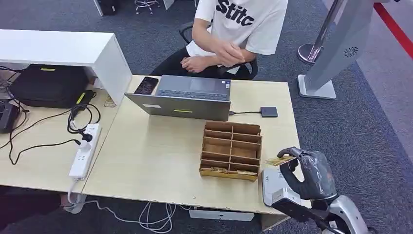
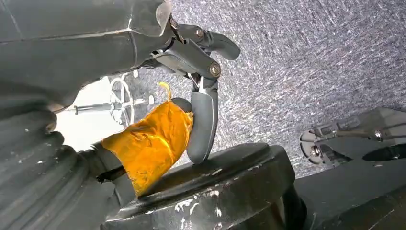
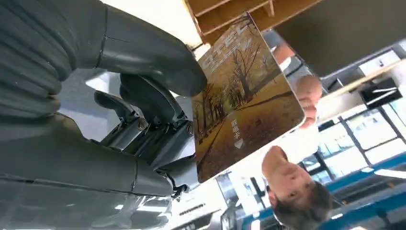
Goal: Pass the card to the sensor for recognition and then transmit it.
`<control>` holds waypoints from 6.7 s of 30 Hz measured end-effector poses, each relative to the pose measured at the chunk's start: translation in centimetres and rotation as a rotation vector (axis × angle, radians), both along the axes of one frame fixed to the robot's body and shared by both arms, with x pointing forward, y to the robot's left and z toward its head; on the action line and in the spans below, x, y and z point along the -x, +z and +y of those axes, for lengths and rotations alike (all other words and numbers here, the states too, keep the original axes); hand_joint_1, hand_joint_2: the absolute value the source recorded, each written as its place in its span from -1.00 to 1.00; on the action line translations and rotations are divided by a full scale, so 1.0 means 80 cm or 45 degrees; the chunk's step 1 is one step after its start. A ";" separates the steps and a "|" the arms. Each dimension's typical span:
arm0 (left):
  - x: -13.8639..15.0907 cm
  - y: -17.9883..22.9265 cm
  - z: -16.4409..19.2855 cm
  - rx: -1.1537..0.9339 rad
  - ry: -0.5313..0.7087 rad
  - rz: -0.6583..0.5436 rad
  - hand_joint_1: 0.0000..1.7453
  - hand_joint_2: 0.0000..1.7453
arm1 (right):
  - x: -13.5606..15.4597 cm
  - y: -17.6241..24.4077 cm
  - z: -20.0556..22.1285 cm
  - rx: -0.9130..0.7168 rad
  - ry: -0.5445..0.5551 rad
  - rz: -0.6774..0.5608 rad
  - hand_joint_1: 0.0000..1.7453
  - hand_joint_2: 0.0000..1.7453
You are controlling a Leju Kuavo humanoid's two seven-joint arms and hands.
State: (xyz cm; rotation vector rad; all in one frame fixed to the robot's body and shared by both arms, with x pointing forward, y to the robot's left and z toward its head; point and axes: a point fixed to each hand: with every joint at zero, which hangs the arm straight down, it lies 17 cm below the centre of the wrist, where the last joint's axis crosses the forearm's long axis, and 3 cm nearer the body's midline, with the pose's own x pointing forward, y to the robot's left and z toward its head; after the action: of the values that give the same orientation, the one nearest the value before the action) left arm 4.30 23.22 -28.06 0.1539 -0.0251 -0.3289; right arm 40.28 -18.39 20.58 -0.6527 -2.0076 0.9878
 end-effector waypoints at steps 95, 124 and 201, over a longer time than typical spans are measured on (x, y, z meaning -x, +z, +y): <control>0.001 0.001 -0.005 -0.002 0.021 0.003 -1.00 1.00 | 0.061 -0.105 0.056 -0.015 -0.294 0.020 -1.00 1.00; 0.003 0.001 -0.001 -0.007 -0.033 0.035 -1.00 1.00 | 0.017 -0.150 0.107 0.053 -0.351 0.111 -1.00 1.00; -0.011 0.001 0.001 0.017 -0.272 0.014 -1.00 1.00 | -0.275 0.117 0.085 -0.335 -0.364 0.270 0.90 1.00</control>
State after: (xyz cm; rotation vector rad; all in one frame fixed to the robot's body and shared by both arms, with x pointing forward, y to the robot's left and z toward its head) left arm 5.15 23.32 -27.97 0.1367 -0.0329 -0.5423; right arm 62.29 -11.62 29.90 -0.6391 -1.7588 0.5850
